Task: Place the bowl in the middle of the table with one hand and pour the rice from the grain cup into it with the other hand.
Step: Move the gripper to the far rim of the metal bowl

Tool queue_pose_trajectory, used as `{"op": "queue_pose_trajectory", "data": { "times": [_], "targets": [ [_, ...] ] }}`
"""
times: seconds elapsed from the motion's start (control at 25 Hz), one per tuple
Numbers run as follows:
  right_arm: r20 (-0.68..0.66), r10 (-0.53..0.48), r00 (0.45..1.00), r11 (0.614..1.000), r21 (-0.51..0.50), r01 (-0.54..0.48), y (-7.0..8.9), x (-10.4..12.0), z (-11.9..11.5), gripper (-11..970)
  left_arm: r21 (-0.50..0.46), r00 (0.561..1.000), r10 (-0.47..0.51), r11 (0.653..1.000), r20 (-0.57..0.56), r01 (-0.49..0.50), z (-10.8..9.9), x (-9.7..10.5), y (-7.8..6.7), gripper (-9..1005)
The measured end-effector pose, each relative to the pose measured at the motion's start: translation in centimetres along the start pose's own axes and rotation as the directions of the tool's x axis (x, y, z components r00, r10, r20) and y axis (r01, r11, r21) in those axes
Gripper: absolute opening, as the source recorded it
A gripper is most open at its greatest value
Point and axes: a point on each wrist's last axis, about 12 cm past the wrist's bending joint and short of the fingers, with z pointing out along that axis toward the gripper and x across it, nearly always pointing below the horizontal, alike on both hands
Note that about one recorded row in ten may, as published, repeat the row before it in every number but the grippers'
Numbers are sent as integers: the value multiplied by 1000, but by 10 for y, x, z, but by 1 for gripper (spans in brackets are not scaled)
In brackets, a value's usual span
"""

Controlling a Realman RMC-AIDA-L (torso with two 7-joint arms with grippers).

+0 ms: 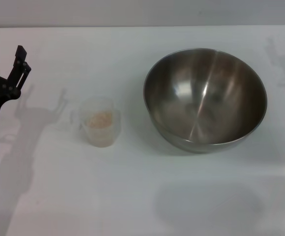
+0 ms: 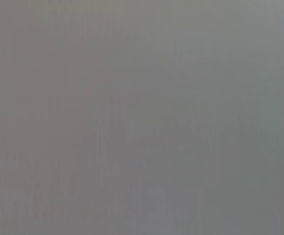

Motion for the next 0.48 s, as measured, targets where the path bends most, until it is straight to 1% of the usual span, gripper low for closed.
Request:
{"op": "queue_pose_trajectory", "data": {
  "times": [0.48],
  "targets": [
    [9,0,1000,1000,19,0,-3,-2,2,747,5,1000,2,1000,4,-2,2,-1,0,845]
  ]
}}
